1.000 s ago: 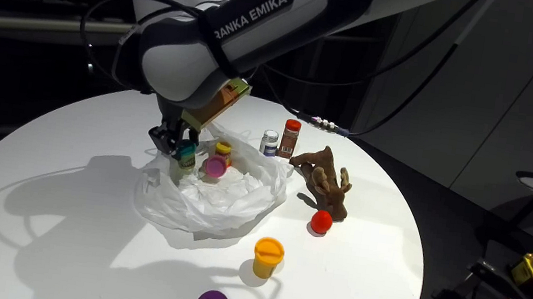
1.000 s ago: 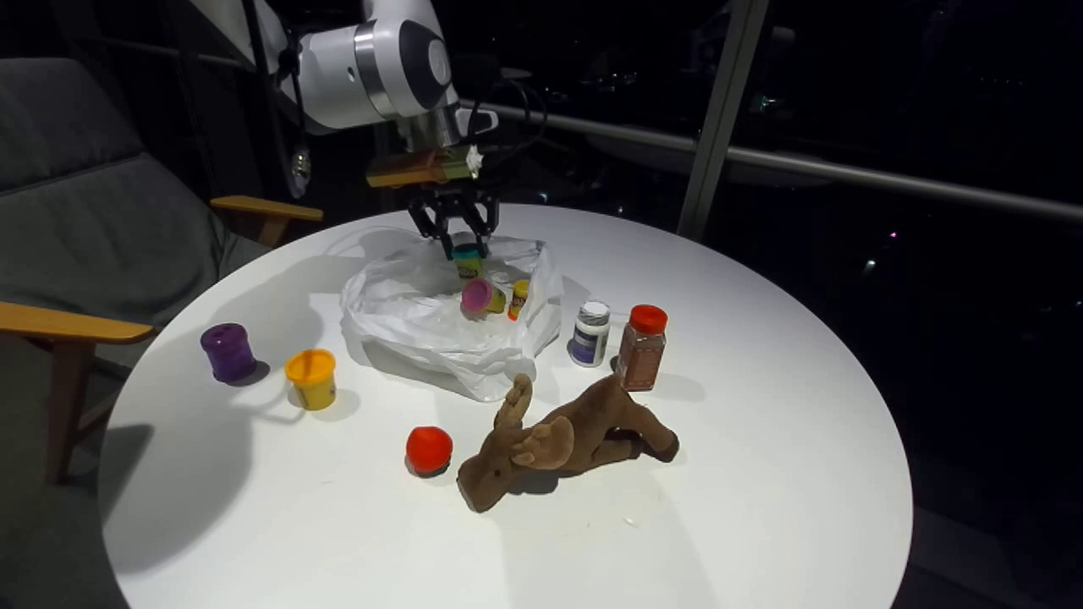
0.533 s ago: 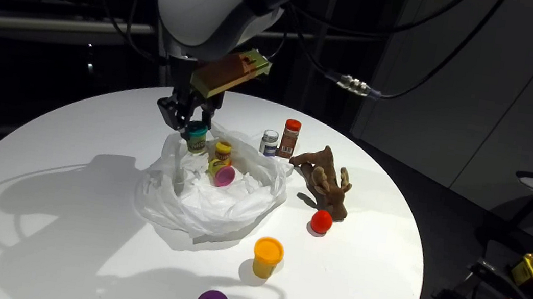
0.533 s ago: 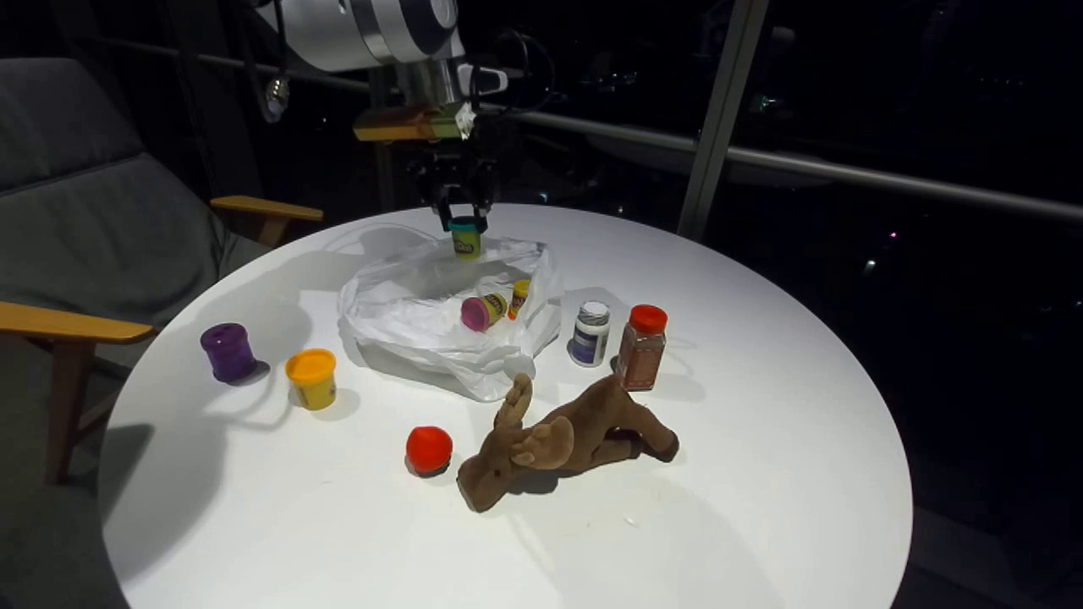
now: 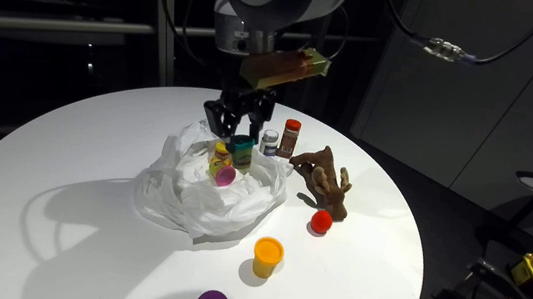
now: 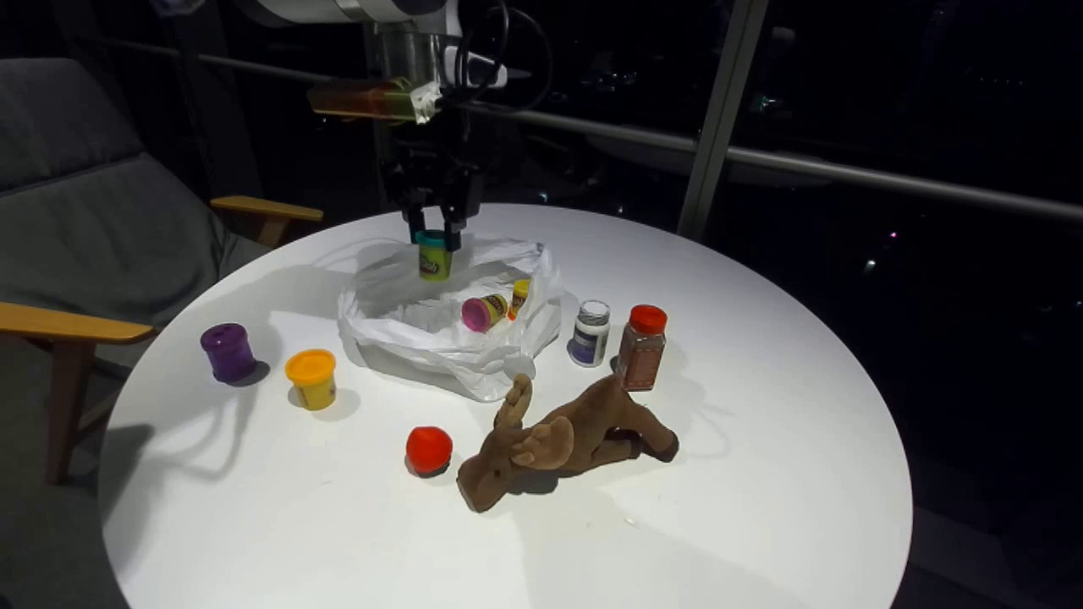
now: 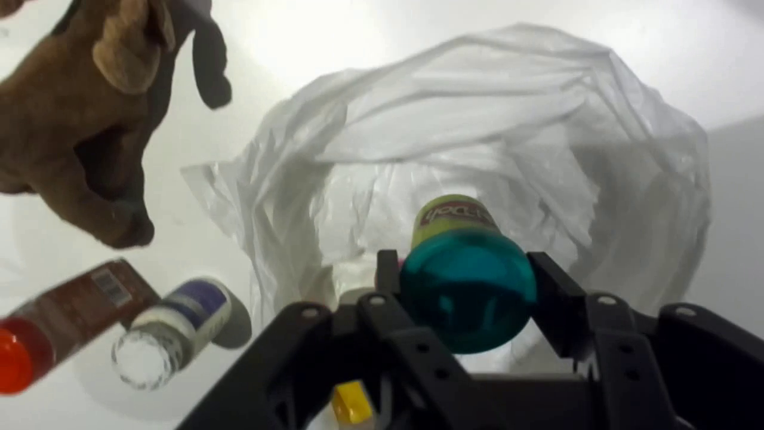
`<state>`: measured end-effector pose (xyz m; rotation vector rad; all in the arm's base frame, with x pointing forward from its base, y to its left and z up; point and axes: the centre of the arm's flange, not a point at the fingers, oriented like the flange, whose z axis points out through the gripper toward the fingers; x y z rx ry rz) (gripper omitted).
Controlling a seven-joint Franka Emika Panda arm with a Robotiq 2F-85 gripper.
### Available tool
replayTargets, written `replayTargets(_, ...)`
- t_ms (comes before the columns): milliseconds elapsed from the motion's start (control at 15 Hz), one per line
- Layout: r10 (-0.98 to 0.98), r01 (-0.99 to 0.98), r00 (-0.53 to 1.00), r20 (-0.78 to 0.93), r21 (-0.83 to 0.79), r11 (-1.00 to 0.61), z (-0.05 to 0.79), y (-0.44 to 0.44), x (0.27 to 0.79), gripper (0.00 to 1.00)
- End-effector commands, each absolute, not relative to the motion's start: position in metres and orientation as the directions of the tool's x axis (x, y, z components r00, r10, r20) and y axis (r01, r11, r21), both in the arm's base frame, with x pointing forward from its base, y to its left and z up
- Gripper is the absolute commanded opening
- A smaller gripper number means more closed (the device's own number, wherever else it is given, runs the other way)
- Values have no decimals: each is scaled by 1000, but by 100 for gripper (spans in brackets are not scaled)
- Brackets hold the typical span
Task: Remove all the contents from the white plastic bag and put them on the table
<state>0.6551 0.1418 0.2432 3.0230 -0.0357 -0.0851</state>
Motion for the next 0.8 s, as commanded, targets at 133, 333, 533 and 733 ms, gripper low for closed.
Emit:
replayTargets(133,-96,-83,966,-241,67,-994,206,93,540,31)
replayTargets(333,-86,-63,957,-277,90,-994,183,81,501,31)
replayTargets(533,-36,-20,977,-210,79,-997,172,89,481,31)
replayTargets(733,-3,3,994,-105,53,-999,169,103,474,31)
